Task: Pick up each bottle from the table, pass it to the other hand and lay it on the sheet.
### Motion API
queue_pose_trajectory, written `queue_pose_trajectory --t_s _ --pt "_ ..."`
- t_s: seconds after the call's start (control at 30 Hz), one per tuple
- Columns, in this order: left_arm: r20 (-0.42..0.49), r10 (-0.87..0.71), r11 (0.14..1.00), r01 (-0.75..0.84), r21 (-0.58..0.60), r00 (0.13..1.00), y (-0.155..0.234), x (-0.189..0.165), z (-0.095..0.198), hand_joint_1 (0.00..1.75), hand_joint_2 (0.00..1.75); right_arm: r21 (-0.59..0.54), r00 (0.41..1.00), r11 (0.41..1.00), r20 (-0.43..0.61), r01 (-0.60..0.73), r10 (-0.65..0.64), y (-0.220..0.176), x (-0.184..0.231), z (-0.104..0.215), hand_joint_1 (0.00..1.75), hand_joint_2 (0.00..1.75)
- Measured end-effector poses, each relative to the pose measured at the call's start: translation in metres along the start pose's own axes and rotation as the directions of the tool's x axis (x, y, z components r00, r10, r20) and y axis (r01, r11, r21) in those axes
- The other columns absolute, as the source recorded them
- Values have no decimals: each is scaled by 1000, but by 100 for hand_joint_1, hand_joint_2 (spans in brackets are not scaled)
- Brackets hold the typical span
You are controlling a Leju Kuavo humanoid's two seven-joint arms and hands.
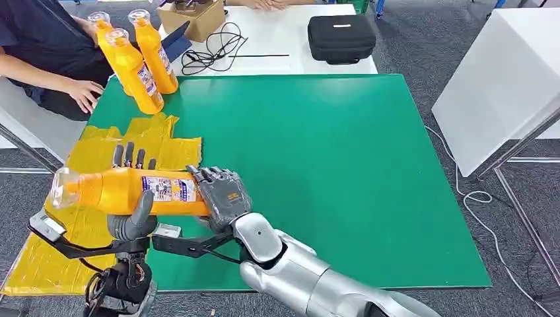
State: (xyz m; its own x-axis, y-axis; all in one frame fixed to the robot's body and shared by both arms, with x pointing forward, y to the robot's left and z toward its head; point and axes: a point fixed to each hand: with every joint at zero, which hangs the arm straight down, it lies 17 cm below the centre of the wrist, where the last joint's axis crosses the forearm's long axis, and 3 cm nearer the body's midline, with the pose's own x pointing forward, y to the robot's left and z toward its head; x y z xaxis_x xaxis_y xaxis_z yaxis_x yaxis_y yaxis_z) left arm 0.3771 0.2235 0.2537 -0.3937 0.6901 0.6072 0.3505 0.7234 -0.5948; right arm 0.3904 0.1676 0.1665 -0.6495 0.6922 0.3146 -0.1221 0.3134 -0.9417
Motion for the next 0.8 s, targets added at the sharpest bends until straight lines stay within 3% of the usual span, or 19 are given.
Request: queue_pose_trajectory --t_s 0.8 --pt "14 6 1000 -6 -5 1000 -1 7 -9 175 175 0 999 999 -23 34 -34 -3 -7 -2 175 175"
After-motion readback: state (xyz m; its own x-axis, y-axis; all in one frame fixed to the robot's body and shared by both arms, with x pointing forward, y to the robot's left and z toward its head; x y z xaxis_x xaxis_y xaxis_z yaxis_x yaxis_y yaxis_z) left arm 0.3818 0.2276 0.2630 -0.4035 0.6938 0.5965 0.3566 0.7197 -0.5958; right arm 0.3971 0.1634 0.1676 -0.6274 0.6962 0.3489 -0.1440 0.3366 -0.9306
